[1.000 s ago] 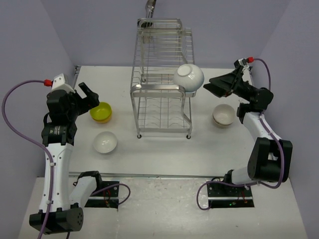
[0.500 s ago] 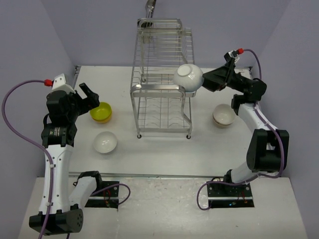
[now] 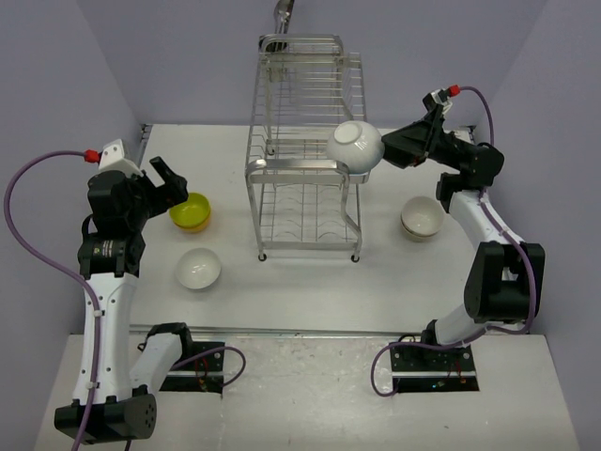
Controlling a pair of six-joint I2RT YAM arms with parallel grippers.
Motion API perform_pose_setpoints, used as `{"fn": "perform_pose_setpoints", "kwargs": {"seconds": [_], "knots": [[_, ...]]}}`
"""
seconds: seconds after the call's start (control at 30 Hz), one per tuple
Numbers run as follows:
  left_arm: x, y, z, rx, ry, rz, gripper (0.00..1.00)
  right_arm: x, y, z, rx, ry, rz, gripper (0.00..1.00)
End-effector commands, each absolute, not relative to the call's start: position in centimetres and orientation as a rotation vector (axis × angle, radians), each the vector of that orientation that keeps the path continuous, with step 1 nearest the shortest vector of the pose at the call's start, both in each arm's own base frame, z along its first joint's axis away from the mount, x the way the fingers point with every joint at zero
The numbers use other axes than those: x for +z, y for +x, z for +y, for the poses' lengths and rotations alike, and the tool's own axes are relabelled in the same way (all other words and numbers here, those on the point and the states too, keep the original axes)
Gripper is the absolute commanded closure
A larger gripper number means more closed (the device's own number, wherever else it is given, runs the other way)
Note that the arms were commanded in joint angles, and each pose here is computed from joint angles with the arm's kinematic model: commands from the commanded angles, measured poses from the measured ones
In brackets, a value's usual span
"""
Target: Unload the bowls from the dish rack
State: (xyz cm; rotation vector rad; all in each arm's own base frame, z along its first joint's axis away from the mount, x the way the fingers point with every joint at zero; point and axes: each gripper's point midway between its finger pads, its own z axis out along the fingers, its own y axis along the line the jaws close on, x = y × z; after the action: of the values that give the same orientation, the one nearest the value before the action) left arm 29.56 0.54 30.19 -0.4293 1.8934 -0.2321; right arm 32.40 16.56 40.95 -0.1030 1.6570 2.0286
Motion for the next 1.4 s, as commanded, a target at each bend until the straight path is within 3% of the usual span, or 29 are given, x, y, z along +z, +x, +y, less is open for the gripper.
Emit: {"fn": "perform_pose_setpoints", "kwargs": {"seconds": [0.0,0.87,1.37], "knots": [[32.5,29.5,0.3,-0.233,-0.369,1.836,0.00,43.7,27.5,17.3,1.905,-0.464,1.461,0.24],[32.8,29.7,-0.2,-0.258,-0.344,1.845,0.00,44.5,26.1,17.6,1.942,-0.470,1.476,0.28],[33.2,29.6,-0.5,-0.271,-0.333,1.841,0.00,45.6,27.8,17.3,2.009,-0.380,1.427,0.44]]}}
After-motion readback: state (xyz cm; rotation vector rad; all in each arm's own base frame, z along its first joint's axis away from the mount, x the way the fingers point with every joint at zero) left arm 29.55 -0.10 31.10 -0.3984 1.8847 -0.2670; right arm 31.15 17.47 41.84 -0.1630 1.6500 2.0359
